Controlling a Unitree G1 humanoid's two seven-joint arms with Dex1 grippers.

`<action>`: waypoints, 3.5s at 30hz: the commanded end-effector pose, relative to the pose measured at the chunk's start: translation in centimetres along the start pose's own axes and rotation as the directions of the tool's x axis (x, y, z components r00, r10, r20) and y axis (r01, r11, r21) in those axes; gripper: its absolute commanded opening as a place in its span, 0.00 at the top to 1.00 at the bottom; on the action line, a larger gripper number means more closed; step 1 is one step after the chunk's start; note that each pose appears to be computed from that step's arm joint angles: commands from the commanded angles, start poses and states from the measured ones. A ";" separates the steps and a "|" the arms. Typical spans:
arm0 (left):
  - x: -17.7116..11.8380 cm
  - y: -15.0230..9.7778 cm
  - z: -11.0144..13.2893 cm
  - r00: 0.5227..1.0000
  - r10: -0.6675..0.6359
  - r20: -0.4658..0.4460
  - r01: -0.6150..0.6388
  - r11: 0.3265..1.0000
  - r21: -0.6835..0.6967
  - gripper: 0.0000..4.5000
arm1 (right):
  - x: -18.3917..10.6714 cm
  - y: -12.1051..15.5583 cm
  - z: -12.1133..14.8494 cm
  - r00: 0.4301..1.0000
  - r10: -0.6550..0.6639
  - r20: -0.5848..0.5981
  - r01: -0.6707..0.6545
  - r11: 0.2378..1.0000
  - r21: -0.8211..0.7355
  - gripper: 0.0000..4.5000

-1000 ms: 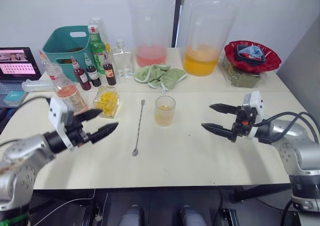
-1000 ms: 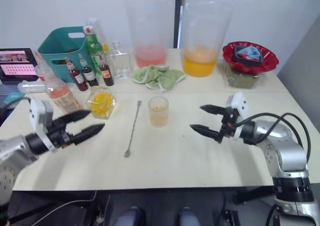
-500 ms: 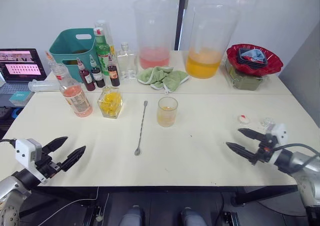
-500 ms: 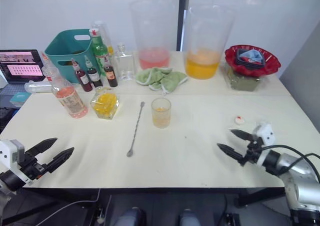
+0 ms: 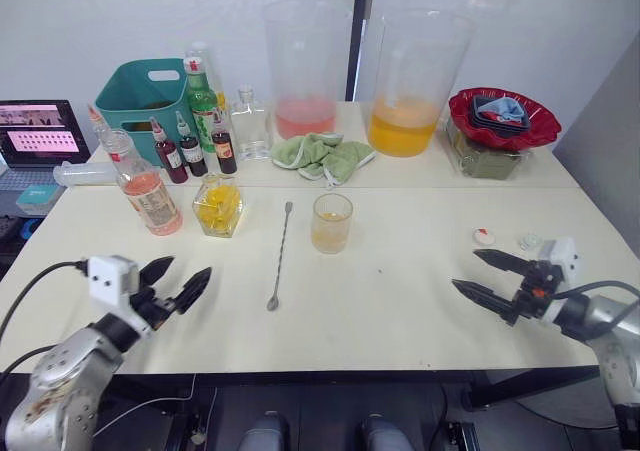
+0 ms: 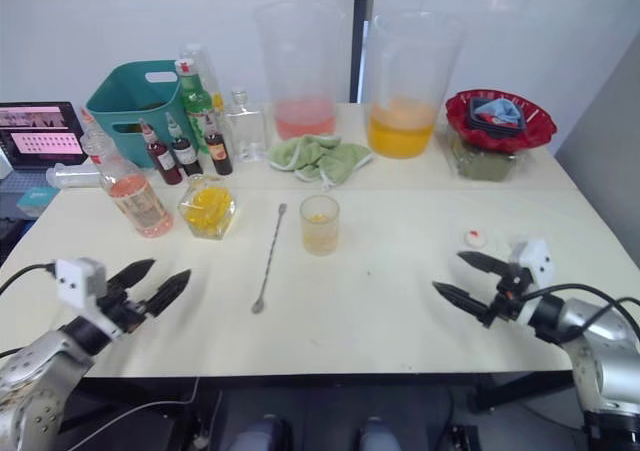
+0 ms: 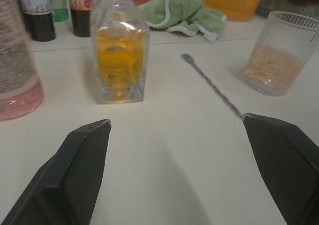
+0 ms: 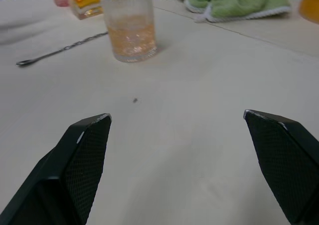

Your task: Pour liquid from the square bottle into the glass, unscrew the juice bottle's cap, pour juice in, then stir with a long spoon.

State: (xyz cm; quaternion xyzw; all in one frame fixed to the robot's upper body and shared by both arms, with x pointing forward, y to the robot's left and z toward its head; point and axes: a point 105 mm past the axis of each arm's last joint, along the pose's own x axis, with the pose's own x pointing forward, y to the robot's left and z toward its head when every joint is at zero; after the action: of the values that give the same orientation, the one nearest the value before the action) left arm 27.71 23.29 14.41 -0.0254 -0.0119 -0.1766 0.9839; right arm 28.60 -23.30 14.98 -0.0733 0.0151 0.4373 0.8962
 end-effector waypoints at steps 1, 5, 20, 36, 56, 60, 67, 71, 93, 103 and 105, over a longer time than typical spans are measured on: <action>1.4 -2.6 0.4 1.000 0.001 -0.021 0.000 0.997 0.079 0.00 | 0.6 1.4 2.3 0.993 0.121 0.017 -0.120 0.992 -0.035 0.00; 3.2 -5.0 -0.4 0.997 0.050 -0.060 -0.046 0.997 0.057 0.00 | 1.4 3.0 3.9 0.971 0.241 0.001 -0.240 0.969 -0.049 0.00; 7.7 -9.0 -5.5 0.932 0.147 -0.332 -0.125 0.988 0.086 0.19 | 2.2 3.7 5.9 0.973 0.226 -0.047 -0.230 0.967 -0.113 0.00; 6.8 -6.0 -5.4 0.921 0.178 -0.346 -0.122 0.976 0.179 0.99 | 1.9 3.7 5.3 0.979 0.195 -0.065 -0.202 0.971 -0.130 0.00; 0.4 -3.9 -3.9 0.900 -0.171 -0.400 0.236 0.965 0.118 0.87 | 3.0 4.2 2.6 0.980 0.192 -0.059 -0.197 0.975 -0.102 0.00; 1.7 -3.9 -2.5 0.927 -0.181 -0.329 0.221 0.971 0.088 0.59 | 3.0 4.2 2.4 0.982 0.179 -0.059 -0.185 0.978 -0.102 0.00; 4.6 -2.9 0.5 0.950 -0.152 -0.274 0.189 0.976 0.112 0.07 | 3.0 4.2 2.1 0.985 0.164 -0.059 -0.170 0.979 -0.109 0.00; 6.0 -2.5 -0.9 0.916 -0.121 -0.383 0.187 0.972 0.140 0.00 | 3.2 4.2 2.2 0.987 0.156 -0.047 -0.160 0.980 -0.117 0.00; 4.9 -2.8 -5.1 0.830 -0.102 -0.549 0.236 0.955 0.178 0.99 | 3.7 4.4 2.2 0.987 0.156 -0.047 -0.161 0.978 -0.131 0.00; 0.8 -2.8 -2.4 0.828 -0.182 -0.531 0.340 0.915 0.217 0.99 | 4.7 4.4 1.6 0.980 0.191 -0.050 -0.195 0.974 -0.114 0.00; 0.2 -2.4 -2.9 0.808 -0.175 -0.563 0.359 0.904 0.234 0.99 | 4.8 4.3 1.6 0.980 0.194 -0.049 -0.198 0.973 -0.115 0.00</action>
State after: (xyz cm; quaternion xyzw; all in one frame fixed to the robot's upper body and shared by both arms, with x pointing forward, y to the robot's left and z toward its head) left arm 27.15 20.85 10.67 0.1695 0.2456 -0.3035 0.9049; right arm 28.08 -16.65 14.51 -0.1170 0.0377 0.5211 0.8446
